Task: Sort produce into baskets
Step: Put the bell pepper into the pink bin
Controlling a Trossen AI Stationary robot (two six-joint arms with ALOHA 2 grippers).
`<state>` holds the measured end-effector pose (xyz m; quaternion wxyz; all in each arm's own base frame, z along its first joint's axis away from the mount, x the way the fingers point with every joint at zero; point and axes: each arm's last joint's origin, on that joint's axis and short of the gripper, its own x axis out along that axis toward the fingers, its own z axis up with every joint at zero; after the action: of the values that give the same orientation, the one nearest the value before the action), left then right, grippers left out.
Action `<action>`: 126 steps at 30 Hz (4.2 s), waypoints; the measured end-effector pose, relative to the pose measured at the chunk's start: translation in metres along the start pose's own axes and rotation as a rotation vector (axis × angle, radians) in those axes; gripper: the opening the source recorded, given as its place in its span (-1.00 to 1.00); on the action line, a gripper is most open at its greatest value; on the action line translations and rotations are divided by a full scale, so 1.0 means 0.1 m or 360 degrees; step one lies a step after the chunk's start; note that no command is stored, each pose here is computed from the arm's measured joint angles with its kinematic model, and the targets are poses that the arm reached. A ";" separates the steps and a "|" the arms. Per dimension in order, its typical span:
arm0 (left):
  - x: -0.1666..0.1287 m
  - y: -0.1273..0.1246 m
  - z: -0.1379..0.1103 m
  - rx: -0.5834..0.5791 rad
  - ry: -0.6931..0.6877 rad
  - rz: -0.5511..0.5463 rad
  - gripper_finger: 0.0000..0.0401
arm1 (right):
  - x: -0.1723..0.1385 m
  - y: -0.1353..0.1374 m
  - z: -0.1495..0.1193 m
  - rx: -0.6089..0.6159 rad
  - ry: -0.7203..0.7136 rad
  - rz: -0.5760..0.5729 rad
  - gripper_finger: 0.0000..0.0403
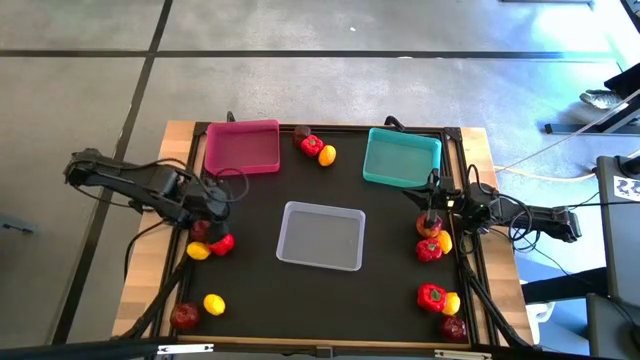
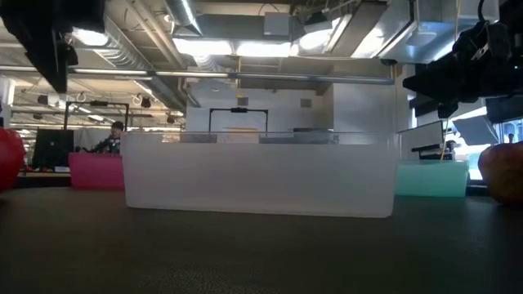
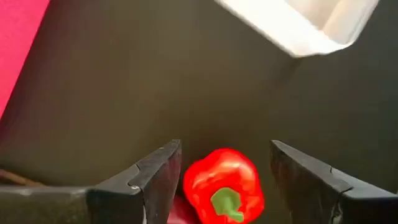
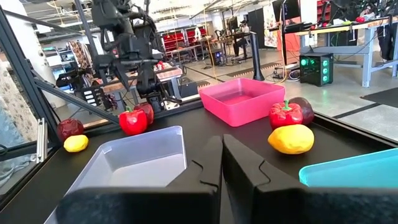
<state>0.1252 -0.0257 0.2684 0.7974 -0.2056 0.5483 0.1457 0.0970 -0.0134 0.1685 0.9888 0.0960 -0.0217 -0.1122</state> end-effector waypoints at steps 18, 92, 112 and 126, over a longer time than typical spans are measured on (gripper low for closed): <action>0.37 -0.21 -0.04 -0.0194 0.0668 0.0219 0.18 | 0.00 0.00 0.00 0.0005 0.0009 0.0013 -0.92; -0.08 0.00 0.52 0.0197 -0.0230 0.0977 -0.87 | 0.00 -0.01 0.00 -0.0068 -0.0013 -0.0048 -0.92; -0.12 0.95 1.00 -0.0177 -0.0291 0.1426 -0.87 | 0.00 -0.05 0.03 -0.0060 -0.0085 -0.0272 -0.92; 0.28 1.56 0.96 -0.0247 -0.0144 0.1599 -0.87 | 0.00 -0.05 0.03 -0.0059 -0.0086 -0.0272 -0.92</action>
<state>0.1421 0.1576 0.2460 0.6341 0.0311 0.5321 0.5602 0.0954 -0.0183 0.1707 0.9763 0.0760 -0.0379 -0.1992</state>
